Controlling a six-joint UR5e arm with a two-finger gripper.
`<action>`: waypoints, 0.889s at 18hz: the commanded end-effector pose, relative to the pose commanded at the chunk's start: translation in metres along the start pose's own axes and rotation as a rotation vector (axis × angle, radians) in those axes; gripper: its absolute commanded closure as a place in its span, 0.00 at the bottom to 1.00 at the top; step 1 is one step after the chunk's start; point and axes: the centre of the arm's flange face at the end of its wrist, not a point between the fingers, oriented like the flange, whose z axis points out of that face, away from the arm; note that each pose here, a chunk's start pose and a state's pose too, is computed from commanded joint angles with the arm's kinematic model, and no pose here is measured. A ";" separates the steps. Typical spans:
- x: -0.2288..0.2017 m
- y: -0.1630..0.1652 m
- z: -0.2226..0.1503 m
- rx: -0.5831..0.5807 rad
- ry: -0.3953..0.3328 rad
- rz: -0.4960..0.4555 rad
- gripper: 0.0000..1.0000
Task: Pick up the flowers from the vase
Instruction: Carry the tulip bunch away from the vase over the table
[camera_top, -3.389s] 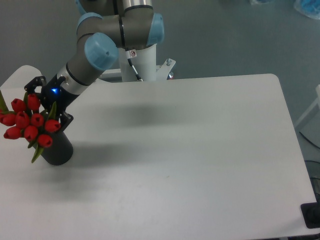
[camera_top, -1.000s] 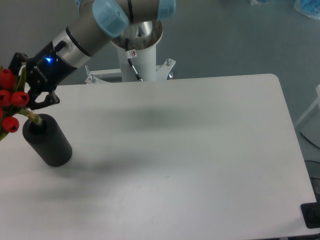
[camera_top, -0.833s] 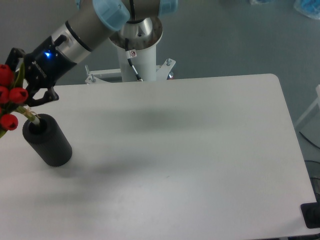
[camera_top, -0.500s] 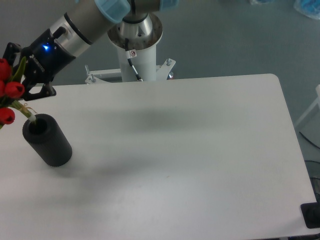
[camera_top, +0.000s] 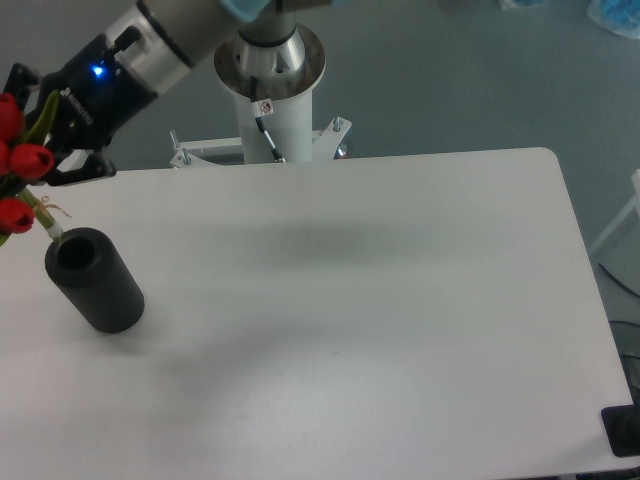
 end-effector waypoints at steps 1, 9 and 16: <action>-0.008 -0.003 -0.011 0.012 -0.022 0.002 0.64; -0.146 0.027 -0.157 0.148 -0.240 0.143 0.64; -0.215 0.073 -0.222 0.153 -0.359 0.199 0.64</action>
